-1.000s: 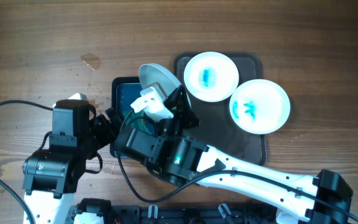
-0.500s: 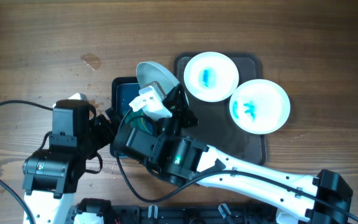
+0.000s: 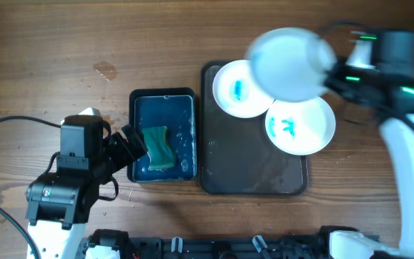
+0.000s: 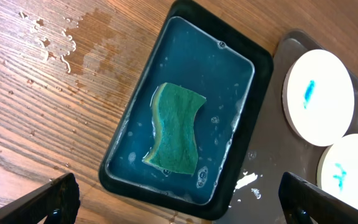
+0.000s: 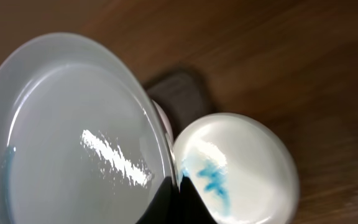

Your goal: Clean dirty plates on tray and stack at the side

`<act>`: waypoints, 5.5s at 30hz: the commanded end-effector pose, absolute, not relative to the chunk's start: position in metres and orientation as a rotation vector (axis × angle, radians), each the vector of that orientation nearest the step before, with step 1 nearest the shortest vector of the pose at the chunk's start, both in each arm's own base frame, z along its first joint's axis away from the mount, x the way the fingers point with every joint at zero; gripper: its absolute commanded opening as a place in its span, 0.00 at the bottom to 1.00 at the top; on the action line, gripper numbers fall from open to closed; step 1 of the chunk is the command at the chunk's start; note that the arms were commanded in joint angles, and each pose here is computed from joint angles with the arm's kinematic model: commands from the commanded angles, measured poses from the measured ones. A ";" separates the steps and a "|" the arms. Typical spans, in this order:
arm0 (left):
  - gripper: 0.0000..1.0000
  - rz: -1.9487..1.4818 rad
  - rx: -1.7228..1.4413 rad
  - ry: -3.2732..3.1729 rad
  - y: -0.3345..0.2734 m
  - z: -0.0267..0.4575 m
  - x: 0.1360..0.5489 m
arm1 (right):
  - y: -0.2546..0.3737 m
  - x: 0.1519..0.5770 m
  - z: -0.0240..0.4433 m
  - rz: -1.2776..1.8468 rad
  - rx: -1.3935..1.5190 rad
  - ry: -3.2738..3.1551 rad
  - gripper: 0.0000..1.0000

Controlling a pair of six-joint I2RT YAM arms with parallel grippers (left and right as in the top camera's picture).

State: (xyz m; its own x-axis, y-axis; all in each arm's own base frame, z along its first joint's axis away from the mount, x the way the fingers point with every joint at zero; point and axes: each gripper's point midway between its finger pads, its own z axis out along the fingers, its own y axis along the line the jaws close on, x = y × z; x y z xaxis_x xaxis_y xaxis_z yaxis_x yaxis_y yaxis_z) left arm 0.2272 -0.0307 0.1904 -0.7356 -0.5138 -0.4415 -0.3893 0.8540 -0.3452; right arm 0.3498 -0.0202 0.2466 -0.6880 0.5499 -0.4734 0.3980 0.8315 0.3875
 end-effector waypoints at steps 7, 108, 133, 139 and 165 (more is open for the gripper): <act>1.00 -0.322 -0.652 2.470 -0.030 0.198 0.229 | -0.213 0.272 0.156 -0.186 1.451 2.282 0.04; 0.38 0.001 -0.552 2.990 -0.079 0.022 0.266 | 0.092 0.223 0.151 0.440 0.167 2.755 0.39; 0.04 -0.385 0.004 2.822 -0.193 0.144 0.298 | 0.097 0.246 -0.025 0.495 0.074 3.086 0.04; 0.04 -0.608 0.067 2.914 -0.277 0.093 0.290 | 0.072 0.246 -0.028 0.269 0.282 3.095 0.04; 0.04 -0.827 0.310 2.931 -0.381 0.018 0.257 | 0.070 0.238 -0.028 0.253 0.298 3.126 0.04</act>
State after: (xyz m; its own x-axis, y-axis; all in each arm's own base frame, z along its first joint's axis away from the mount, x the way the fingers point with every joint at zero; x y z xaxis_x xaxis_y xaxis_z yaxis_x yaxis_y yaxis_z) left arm 0.3005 -0.3349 0.0210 -0.9759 0.0430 -0.2140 0.1221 0.9203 -0.3718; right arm 0.2608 0.0964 -0.0032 -0.9851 0.1691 -0.0314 0.1510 0.9378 0.3126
